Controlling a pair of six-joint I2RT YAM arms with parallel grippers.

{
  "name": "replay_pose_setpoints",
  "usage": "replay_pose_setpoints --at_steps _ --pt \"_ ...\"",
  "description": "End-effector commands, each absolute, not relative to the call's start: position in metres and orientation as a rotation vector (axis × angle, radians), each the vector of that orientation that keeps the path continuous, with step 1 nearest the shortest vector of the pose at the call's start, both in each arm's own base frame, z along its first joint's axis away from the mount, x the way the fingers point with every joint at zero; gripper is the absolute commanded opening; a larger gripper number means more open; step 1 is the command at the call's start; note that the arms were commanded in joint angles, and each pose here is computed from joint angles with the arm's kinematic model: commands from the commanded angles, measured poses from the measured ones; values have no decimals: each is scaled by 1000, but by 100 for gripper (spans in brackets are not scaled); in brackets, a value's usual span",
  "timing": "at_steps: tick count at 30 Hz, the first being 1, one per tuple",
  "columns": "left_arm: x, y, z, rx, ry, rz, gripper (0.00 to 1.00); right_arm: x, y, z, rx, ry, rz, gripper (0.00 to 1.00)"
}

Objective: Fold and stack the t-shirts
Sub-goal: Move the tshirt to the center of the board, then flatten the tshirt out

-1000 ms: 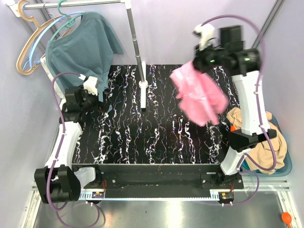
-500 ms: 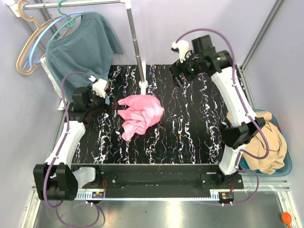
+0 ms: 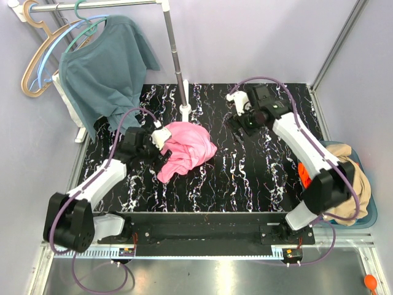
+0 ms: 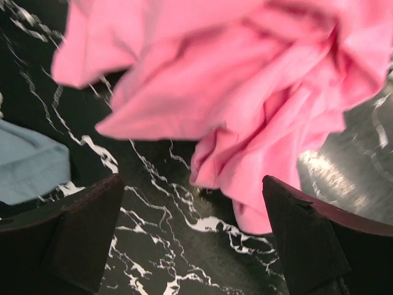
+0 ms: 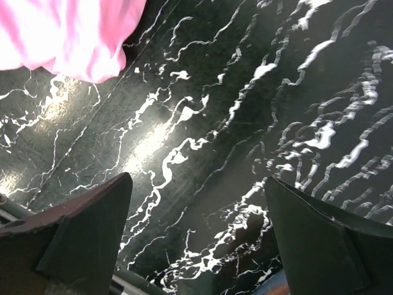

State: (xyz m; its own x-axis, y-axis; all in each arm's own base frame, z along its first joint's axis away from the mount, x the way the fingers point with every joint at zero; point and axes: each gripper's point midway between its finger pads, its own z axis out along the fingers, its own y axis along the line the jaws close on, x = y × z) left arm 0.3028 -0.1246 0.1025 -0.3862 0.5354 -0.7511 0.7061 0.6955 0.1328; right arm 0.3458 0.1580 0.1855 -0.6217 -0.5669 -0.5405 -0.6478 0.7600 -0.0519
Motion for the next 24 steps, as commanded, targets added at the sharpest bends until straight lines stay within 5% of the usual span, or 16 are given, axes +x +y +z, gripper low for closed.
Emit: replay_pose_setpoints --at_steps 1,24 --pt "296 -112 71 1055 2133 -191 97 349 150 214 -860 2278 140 99" --pt "272 -146 46 1109 2238 -503 69 329 131 175 -862 2335 70 98"
